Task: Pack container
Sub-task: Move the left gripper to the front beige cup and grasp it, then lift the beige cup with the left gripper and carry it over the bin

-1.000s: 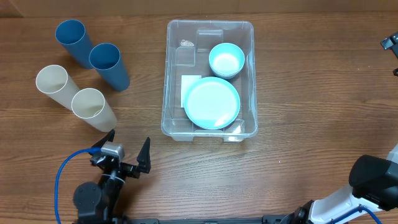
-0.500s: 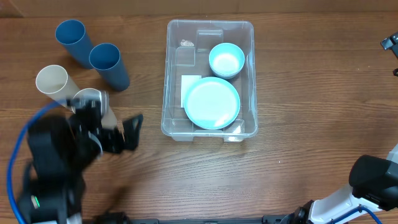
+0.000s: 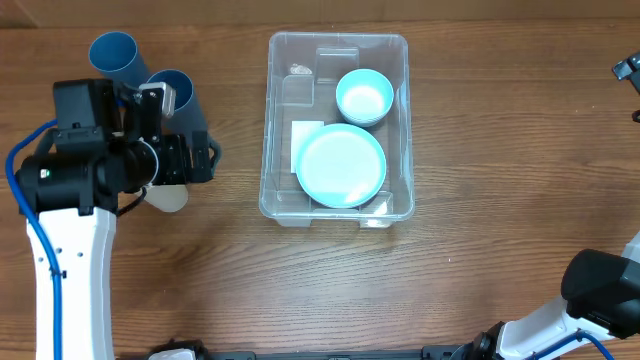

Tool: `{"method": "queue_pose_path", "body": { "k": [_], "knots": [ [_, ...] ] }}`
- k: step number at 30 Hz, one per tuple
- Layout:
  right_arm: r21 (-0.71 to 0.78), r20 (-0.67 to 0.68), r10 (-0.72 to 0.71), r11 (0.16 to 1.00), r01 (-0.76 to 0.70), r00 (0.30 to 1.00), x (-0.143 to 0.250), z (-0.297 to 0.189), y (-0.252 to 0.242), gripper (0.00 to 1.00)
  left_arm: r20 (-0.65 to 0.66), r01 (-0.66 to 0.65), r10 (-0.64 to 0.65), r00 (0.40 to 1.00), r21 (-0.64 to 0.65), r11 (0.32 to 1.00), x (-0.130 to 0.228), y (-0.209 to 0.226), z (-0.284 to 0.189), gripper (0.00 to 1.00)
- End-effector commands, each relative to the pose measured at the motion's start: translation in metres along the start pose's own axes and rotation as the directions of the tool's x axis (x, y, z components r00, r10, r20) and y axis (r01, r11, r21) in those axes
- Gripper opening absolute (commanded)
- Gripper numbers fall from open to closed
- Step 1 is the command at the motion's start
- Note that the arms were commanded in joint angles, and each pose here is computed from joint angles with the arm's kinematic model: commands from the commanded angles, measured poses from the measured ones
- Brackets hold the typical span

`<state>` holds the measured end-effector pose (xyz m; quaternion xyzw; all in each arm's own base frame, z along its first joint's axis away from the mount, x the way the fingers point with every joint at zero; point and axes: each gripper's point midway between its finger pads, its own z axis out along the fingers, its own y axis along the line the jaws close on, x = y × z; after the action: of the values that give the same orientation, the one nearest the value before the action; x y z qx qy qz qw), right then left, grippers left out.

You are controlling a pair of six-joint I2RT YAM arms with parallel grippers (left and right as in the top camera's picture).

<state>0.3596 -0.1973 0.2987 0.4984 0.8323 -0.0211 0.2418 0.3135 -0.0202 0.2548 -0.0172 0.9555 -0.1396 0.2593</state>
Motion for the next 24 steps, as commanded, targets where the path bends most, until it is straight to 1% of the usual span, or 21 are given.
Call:
{"method": "queue_pose_path", "body": {
  "k": [1,4,12,15,16,18,20,21,22,24],
  "knots": [
    [-0.006,0.029,0.004,1.0,-0.004,1.0,-0.005,-0.008,0.0,1.0,-0.021,0.078,-0.083,0.996,-0.189,0.979,-0.001,0.035,0.002,1.0],
    [-0.006,0.029,0.005,1.0,-0.004,1.0,-0.005,-0.008,0.0,1.0,-0.05,0.102,-0.12,0.992,-0.272,0.957,0.001,0.053,0.012,1.0],
    [-0.006,0.029,0.005,1.0,-0.004,1.0,-0.005,-0.008,0.0,1.0,-0.188,0.089,-0.165,0.968,-0.358,0.929,0.012,0.081,0.055,0.99],
    [-0.006,0.029,0.004,1.0,-0.004,1.0,-0.005,-0.008,0.0,1.0,-0.231,0.085,-0.178,0.957,-0.363,0.928,0.015,0.087,0.073,0.92],
    [-0.006,0.029,0.004,1.0,-0.004,1.0,-0.005,-0.008,0.0,1.0,-0.244,0.084,-0.182,0.952,-0.364,0.928,0.017,0.089,0.079,0.86],
    [-0.006,0.029,0.005,1.0,-0.004,1.0,-0.005,-0.008,0.0,1.0,-0.269,0.082,-0.19,0.944,-0.366,0.927,0.02,0.092,0.088,0.79],
    [-0.006,0.029,0.004,1.0,-0.004,1.0,-0.005,-0.008,0.0,1.0,-0.289,0.078,-0.193,0.938,-0.367,0.927,0.022,0.094,0.095,0.66],
    [-0.006,0.029,0.005,1.0,-0.004,1.0,-0.005,-0.008,-0.001,1.0,-0.297,0.077,-0.195,0.935,-0.367,0.927,0.024,0.095,0.098,0.52],
    [-0.006,0.029,0.005,1.0,-0.004,1.0,-0.005,-0.008,0.0,1.0,-0.303,0.076,-0.197,0.932,-0.368,0.927,0.025,0.095,0.1,0.43],
    [-0.006,0.029,0.005,1.0,-0.004,1.0,-0.005,-0.008,0.0,1.0,-0.31,0.076,-0.2,0.93,-0.368,0.927,0.026,0.096,0.102,0.15]
  ]
}}
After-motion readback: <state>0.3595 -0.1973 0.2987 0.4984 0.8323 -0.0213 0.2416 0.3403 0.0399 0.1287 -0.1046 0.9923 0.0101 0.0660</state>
